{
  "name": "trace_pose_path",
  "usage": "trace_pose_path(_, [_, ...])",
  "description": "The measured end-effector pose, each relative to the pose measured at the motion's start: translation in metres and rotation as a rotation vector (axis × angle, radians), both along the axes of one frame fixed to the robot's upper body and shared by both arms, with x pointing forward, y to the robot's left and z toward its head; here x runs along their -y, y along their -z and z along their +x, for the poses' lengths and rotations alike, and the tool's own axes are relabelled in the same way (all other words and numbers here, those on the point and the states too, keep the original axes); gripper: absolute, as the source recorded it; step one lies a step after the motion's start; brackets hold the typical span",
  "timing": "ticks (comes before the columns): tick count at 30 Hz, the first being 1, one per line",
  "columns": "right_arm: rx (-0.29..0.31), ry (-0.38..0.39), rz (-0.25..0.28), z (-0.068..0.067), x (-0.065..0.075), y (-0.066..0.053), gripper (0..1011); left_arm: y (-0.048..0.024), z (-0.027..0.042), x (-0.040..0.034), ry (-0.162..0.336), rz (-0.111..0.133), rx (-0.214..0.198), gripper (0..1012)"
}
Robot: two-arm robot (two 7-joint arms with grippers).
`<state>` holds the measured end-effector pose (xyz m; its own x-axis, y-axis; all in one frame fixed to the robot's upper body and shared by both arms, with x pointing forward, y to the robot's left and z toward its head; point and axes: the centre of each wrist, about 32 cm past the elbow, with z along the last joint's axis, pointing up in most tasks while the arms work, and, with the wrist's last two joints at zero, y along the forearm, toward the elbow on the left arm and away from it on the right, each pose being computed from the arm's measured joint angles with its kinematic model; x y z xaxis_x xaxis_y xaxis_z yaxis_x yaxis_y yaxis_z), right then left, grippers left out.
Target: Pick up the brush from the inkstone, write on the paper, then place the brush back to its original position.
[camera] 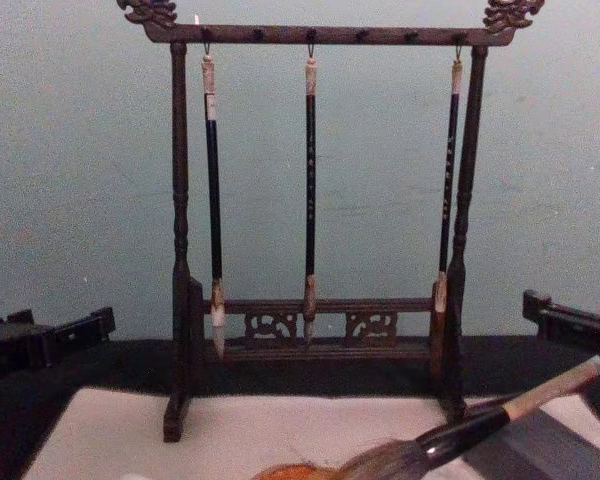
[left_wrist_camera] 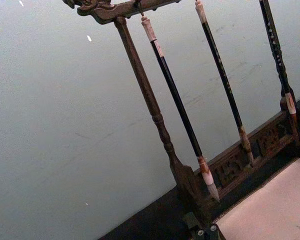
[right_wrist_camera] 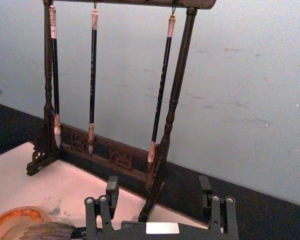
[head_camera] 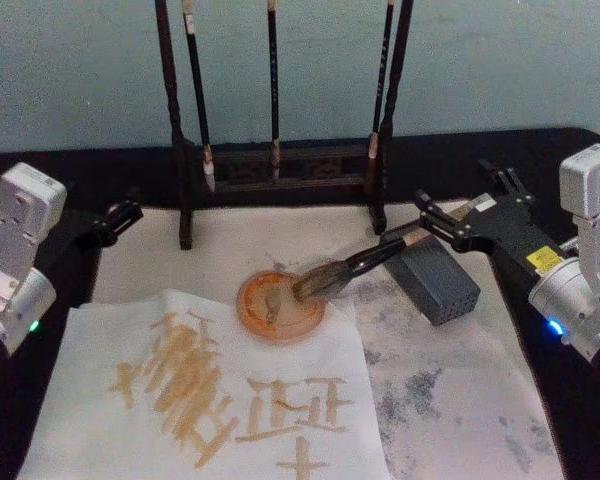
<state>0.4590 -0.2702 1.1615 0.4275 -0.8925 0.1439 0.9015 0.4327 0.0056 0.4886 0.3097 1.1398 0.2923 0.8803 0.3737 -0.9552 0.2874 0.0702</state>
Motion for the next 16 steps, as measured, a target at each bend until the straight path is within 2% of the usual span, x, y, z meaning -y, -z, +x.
trace_pose_path(16, [0.0, 0.0, 0.0, 0.0, 0.0, 0.0, 1008, 0.0, 0.0, 0.0, 0.0, 0.0, 0.0, 1002])
